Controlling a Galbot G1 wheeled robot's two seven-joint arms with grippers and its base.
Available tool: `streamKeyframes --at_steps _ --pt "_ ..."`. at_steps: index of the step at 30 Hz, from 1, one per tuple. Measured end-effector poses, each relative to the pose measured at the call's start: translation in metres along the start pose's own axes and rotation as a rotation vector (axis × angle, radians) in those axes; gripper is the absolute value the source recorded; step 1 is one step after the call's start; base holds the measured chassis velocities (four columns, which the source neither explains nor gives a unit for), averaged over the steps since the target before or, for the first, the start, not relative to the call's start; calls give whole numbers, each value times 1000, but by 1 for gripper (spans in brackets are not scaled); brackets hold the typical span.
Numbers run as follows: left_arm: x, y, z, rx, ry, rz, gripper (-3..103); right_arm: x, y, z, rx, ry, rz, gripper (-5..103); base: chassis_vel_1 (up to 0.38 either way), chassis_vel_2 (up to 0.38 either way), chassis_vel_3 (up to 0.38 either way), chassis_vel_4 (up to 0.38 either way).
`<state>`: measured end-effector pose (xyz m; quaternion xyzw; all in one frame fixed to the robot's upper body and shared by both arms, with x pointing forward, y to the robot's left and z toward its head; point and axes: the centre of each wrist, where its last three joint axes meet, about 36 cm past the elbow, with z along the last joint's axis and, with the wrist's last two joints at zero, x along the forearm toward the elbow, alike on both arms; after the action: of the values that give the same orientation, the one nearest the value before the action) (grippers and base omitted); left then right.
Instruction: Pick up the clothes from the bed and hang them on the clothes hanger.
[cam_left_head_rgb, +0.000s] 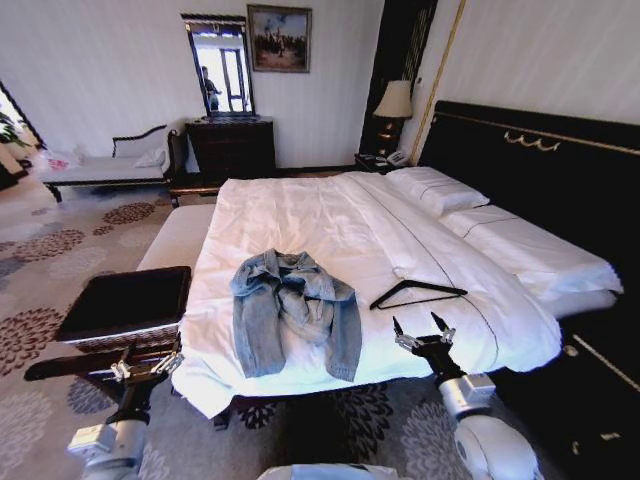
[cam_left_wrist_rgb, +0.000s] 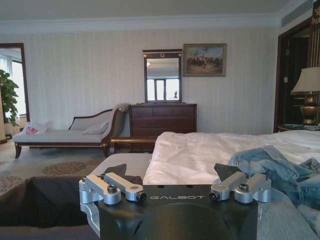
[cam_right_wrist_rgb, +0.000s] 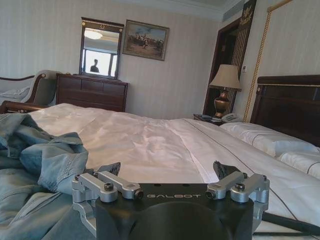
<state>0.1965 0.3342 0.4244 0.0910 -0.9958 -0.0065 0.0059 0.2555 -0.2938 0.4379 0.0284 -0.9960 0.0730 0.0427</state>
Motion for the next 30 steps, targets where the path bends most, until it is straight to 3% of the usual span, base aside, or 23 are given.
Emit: streamKeyframes --at_steps 30 --pt "1 2 3 5 9 -7 99 -1 4 2 -14 1 -3 100 -135 83 137 -81"
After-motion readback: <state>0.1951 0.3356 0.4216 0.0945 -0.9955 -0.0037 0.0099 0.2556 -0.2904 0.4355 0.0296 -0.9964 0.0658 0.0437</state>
